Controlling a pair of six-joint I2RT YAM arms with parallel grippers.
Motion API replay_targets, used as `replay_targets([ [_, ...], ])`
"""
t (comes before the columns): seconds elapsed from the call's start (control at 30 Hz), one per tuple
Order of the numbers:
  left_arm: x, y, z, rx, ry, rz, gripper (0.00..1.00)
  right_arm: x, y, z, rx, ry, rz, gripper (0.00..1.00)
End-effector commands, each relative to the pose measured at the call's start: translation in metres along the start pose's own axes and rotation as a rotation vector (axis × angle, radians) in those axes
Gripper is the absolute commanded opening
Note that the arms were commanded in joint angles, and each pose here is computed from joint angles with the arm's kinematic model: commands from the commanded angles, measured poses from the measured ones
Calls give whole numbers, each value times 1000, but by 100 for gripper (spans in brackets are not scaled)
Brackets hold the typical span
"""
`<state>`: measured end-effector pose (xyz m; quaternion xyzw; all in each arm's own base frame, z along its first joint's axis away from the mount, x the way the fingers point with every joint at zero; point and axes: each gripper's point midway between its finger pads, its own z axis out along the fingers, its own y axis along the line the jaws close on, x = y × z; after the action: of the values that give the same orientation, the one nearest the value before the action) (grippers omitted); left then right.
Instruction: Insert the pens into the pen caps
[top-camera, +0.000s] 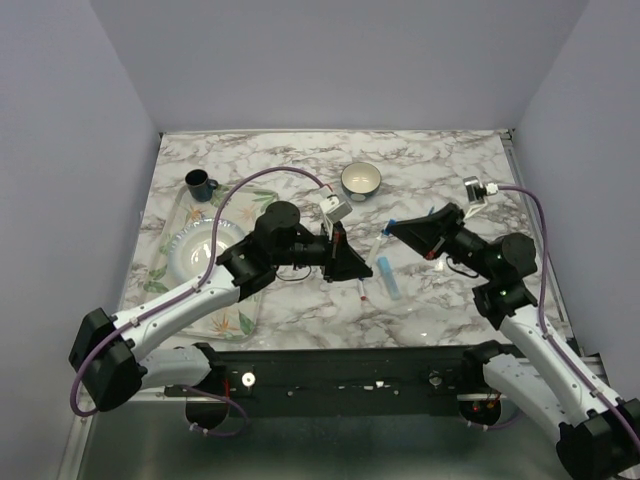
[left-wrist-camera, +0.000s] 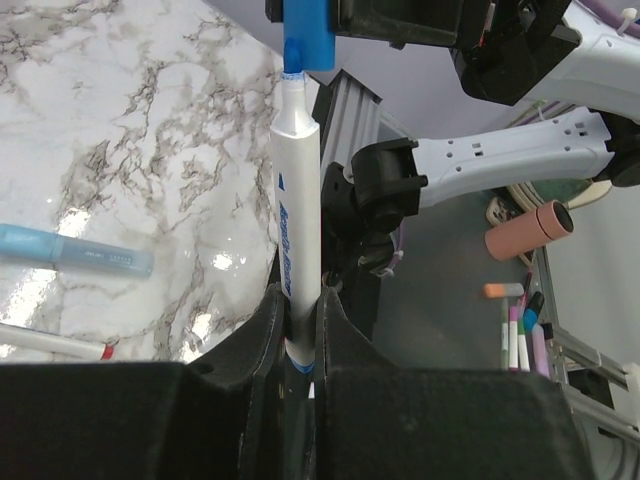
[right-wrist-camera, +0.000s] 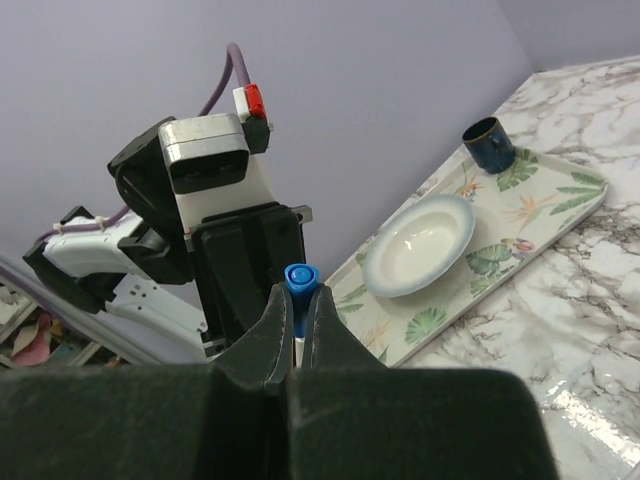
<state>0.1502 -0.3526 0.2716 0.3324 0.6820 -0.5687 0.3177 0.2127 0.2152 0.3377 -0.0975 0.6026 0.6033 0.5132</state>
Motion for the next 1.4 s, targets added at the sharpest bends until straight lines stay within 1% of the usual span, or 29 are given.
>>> replay_targets([
  [0.0,-6,-16,-7,51,-23,35,0,-22,23,8,-63,-56,-82,1],
  [0.3,-9,-20,-12,49,-36,51,0,-34,26,13,-27,-46,-122,1],
  [0.63,-10,-15,-12,26,-38,50,0,-20,14,12,-1,-22,-96,1],
  [1.03,-11,-14,-13,12,-46,59,0,-6,12,15,-7,17,-71,1],
  [1.23,-12,-13,-14,-3,-54,65,0,7,7,11,23,45,-64,1],
  [1.37,-13,-10,-15,-18,-58,71,0,23,1,9,38,92,-55,1],
])
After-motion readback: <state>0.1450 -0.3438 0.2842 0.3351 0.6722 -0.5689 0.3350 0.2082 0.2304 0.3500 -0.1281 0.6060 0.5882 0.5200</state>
